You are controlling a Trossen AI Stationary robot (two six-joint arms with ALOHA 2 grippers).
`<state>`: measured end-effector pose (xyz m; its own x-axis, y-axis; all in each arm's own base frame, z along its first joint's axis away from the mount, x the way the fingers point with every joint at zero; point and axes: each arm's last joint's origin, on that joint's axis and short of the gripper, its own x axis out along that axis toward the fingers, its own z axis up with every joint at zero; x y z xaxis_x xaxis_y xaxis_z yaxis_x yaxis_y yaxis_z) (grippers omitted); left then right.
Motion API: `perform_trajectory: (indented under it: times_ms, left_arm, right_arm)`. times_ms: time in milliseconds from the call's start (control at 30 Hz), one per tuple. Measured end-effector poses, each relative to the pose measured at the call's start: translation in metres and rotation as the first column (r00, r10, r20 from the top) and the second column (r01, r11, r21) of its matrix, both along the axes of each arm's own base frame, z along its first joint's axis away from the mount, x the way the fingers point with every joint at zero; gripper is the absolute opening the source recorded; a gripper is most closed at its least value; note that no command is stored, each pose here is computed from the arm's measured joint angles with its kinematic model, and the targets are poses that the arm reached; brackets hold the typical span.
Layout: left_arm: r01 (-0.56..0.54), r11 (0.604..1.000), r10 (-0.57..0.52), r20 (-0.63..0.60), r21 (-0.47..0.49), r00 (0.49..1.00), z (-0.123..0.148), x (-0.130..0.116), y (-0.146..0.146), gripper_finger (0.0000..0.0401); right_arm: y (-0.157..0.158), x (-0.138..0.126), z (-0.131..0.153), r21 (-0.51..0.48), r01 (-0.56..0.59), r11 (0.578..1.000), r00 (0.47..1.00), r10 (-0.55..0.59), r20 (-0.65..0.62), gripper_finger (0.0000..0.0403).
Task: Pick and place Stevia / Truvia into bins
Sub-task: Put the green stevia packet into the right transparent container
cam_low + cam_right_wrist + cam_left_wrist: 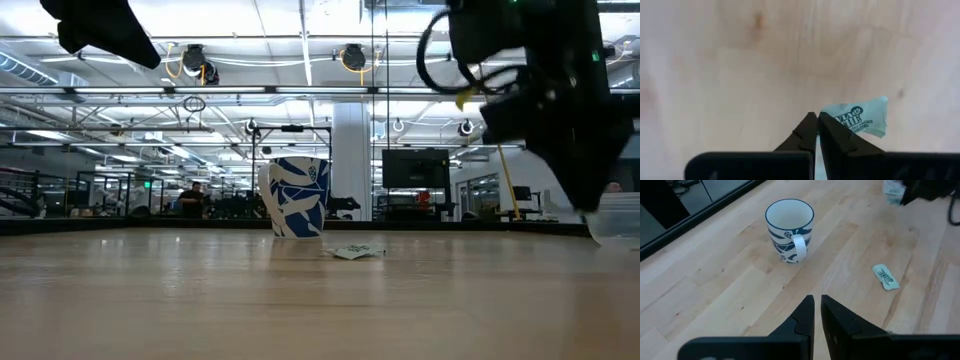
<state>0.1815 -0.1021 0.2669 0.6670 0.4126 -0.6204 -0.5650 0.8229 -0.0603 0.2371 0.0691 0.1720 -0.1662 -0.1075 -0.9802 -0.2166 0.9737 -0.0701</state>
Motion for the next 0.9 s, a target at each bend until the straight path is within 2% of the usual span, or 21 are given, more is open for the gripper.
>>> perform_trajectory:
  times_ms: [133,267,400,467,567,700,900]
  left_arm:
    - [0.0,1.0,0.0,0.0,0.0,1.0,0.0,0.0,0.0,0.0037]
    - [-0.007,1.0,0.007,0.006,-0.005,1.0,0.0,0.0,0.0,0.0037]
    - [-0.036,0.999,0.037,0.028,-0.037,0.999,0.0,0.0,0.0,0.0037]
    - [-0.043,0.998,0.044,0.033,-0.045,0.998,0.0,0.0,0.0,0.0037]
    - [-0.039,0.998,0.04,0.03,-0.039,0.999,0.0,0.0,0.0,0.0037]
    - [-0.038,0.999,0.039,0.03,-0.036,0.999,0.0,0.0,0.0,0.0037]
    - [-0.038,0.999,0.039,0.03,-0.036,0.999,0.0,0.0,0.0,0.0037]
  right_arm:
    - [0.001,0.007,0.032,-0.055,0.037,0.998,0.999,-0.037,0.001,0.0005]
    - [-0.004,-0.006,0.054,-0.171,0.12,0.978,0.993,-0.12,0.009,0.0006]
    - [-0.011,-0.032,0.069,-0.18,0.284,0.942,0.958,-0.286,0.016,0.0006]
    - [-0.014,-0.043,0.072,-0.15,0.361,0.921,0.933,-0.356,0.058,0.0006]
    - [-0.018,-0.061,0.07,-0.063,0.452,0.89,0.891,-0.446,0.086,0.0005]
    - [-0.022,-0.08,0.05,0.034,0.503,0.864,0.855,-0.503,0.126,0.0002]
    - [-0.027,-0.098,0.015,0.076,0.506,0.859,0.849,-0.511,0.133,0.0003]
